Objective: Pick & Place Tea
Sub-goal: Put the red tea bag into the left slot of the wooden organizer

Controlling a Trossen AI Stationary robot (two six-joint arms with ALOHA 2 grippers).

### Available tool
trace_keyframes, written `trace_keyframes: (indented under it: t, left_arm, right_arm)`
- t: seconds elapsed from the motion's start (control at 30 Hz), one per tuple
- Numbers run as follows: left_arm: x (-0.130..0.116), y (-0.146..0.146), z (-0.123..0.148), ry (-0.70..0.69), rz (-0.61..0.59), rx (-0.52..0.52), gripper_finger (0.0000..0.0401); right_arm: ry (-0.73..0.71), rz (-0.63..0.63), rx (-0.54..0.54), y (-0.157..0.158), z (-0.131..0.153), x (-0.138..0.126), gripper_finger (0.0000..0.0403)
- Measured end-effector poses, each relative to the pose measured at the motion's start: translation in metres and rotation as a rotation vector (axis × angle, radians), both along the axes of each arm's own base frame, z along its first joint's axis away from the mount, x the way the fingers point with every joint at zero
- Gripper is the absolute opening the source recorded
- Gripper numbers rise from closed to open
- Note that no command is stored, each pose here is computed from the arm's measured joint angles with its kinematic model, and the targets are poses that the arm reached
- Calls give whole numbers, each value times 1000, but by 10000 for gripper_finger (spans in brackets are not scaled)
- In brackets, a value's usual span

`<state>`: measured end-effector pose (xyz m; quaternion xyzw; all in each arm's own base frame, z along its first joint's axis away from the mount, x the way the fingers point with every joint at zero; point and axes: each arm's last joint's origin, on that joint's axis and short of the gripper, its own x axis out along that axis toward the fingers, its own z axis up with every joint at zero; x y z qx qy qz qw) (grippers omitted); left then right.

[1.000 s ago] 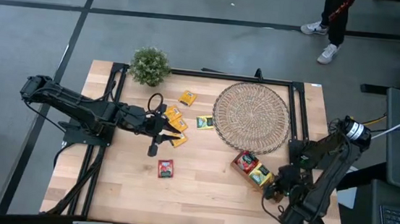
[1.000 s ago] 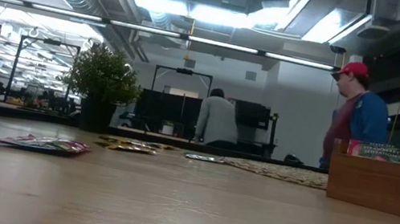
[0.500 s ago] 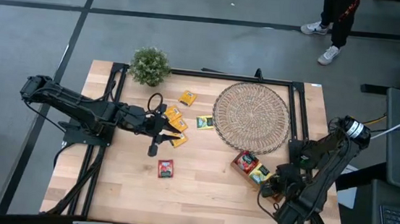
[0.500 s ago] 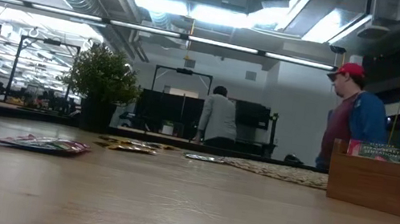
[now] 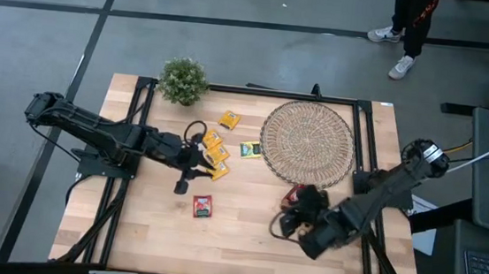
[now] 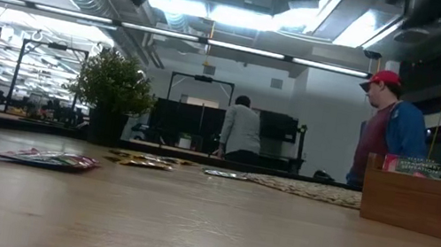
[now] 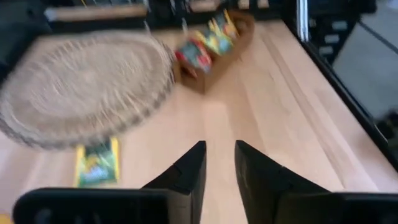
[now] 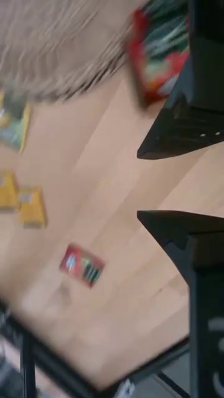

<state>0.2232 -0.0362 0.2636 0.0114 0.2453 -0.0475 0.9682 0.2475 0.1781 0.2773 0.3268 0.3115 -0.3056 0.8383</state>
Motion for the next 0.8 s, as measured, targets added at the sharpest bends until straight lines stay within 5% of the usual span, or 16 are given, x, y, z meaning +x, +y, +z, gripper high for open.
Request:
trace_keyframes:
  t: [0.37, 0.8]
  left_arm:
    - [-20, -18, -21, 288, -100, -52, 68]
    - [-25, -39, -70, 358, -45, 51, 37]
  right_arm:
    - [-124, 225, -104, -16, -9, 69, 137]
    - [-116, 320, -38, -21, -63, 121, 45]
